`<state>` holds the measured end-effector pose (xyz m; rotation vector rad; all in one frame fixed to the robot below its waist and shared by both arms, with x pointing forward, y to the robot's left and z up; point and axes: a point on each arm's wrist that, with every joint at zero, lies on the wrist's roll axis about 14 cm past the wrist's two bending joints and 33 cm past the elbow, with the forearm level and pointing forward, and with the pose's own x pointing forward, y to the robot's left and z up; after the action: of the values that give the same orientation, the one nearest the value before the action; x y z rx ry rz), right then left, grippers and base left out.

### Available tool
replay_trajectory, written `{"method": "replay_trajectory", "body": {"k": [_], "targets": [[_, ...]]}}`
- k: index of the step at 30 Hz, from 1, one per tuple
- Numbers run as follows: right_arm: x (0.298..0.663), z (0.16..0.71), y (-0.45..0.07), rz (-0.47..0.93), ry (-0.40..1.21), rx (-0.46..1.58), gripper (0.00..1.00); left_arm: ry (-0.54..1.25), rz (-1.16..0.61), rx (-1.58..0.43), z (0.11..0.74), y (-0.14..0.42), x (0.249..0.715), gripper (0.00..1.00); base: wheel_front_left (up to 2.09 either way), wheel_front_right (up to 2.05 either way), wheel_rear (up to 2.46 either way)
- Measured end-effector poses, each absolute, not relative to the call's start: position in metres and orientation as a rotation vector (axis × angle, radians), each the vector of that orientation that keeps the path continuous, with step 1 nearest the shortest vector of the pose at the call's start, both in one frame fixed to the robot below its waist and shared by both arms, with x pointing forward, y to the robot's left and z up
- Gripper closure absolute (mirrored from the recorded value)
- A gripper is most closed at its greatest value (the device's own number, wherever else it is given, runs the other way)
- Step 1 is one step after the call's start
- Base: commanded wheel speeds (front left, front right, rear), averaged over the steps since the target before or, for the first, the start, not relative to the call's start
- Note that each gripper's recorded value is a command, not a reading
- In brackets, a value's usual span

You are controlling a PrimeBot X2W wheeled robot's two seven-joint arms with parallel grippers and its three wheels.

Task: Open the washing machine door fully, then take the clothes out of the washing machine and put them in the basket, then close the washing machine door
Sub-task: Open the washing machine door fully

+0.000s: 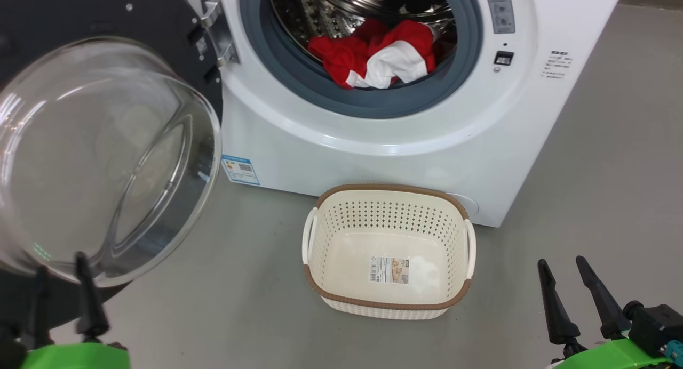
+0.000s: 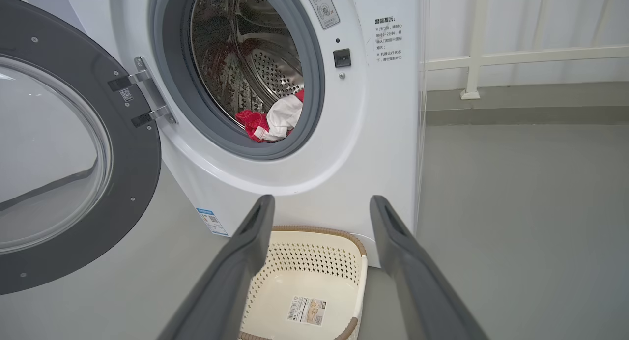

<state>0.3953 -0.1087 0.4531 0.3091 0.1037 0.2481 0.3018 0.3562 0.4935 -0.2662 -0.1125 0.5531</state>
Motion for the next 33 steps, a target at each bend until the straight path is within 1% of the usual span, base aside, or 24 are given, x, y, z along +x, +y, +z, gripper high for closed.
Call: {"method": "replay_trajectory", "body": {"k": [1, 4, 21, 33], "targets": [[0.395, 0.453, -0.111, 0.240, 0.102, 0.309, 0.00, -0.108, 0.531, -0.269, 0.493, 0.350, 0.304, 0.00, 0.00, 0.00, 0.00], [0.394, 0.454, -0.120, 0.214, 0.095, 0.307, 0.00, -0.116, 0.468, -0.297, 0.495, 0.331, 0.314, 0.00, 0.00, 0.00, 0.00], [0.379, 0.457, -0.168, 0.075, 0.072, 0.301, 0.00, -0.064, 0.213, -0.292, 0.489, 0.253, 0.354, 0.00, 0.00, 0.00, 0.00], [0.362, 0.458, -0.203, -0.034, 0.055, 0.299, 0.00, -0.049, 0.022, -0.286, 0.491, 0.193, 0.379, 0.00, 0.00, 0.00, 0.00]]}}
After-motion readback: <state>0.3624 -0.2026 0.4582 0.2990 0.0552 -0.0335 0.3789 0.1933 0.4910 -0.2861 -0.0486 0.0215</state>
